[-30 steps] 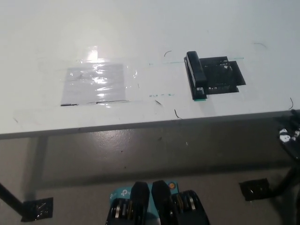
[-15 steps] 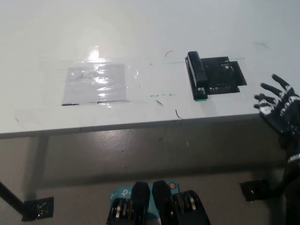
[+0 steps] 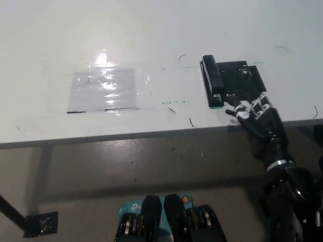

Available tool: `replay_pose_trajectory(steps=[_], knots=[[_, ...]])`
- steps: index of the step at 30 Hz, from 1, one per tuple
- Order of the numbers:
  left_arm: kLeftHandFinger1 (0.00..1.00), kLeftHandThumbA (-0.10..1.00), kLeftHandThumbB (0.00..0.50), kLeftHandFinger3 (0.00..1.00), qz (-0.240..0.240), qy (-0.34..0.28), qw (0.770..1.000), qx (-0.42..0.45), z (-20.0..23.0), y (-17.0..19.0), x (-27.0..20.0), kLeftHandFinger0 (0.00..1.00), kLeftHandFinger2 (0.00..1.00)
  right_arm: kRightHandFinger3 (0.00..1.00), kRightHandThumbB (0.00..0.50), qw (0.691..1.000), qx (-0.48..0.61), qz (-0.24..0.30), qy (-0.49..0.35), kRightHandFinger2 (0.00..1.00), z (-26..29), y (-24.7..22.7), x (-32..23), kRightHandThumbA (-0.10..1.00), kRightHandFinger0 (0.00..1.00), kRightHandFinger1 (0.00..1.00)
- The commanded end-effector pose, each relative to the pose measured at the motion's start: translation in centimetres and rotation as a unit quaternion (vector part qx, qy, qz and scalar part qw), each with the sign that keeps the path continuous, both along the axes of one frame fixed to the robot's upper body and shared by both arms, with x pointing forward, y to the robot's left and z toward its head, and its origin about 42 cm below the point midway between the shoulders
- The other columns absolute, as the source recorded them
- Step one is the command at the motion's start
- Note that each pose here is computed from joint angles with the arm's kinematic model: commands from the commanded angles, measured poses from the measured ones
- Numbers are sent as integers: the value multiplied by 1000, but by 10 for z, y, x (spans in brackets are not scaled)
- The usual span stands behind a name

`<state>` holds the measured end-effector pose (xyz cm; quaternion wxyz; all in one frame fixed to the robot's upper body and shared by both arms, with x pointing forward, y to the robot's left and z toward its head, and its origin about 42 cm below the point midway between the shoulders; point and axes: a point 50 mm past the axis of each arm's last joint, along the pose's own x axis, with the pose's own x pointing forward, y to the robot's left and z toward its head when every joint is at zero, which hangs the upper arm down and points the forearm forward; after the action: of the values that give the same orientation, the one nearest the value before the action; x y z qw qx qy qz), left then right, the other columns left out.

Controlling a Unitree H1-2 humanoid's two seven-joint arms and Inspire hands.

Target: A stapler is kept infront of the robot on the black mark on the desk and the robot uses its right hand to lift the top of the stapler to open it

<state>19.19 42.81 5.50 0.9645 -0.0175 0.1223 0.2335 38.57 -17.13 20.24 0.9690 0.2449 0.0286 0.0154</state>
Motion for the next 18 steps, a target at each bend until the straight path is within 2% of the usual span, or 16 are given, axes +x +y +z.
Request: replay_pose_trajectory(steps=[1, 2, 9, 14, 18], knots=[[774, 702, 235, 1000, -1, -15, 1000, 13, 13, 8, 2, 654, 930, 1000, 0, 990, 138, 23, 12, 940, 19, 26, 16, 892, 750, 833], [788, 729, 230, 1000, -4, -14, 1000, 18, 12, 8, 2, 686, 949, 1000, 0, 986, 163, 19, 24, 950, 18, 31, 19, 1000, 744, 854], [780, 719, 194, 1000, 0, -13, 1000, 16, 12, 7, 2, 673, 939, 1000, 0, 973, 223, 8, 49, 981, 23, 40, 30, 1000, 770, 877], [772, 721, 209, 1000, -2, -14, 1000, 14, 9, 8, 0, 664, 927, 1000, 0, 963, 263, -7, 67, 971, 26, 40, 37, 1000, 770, 872], [768, 724, 201, 1000, 1, -12, 1000, 15, 8, 7, -1, 656, 917, 1000, 0, 957, 279, -19, 76, 896, 30, 39, 43, 1000, 718, 811]])
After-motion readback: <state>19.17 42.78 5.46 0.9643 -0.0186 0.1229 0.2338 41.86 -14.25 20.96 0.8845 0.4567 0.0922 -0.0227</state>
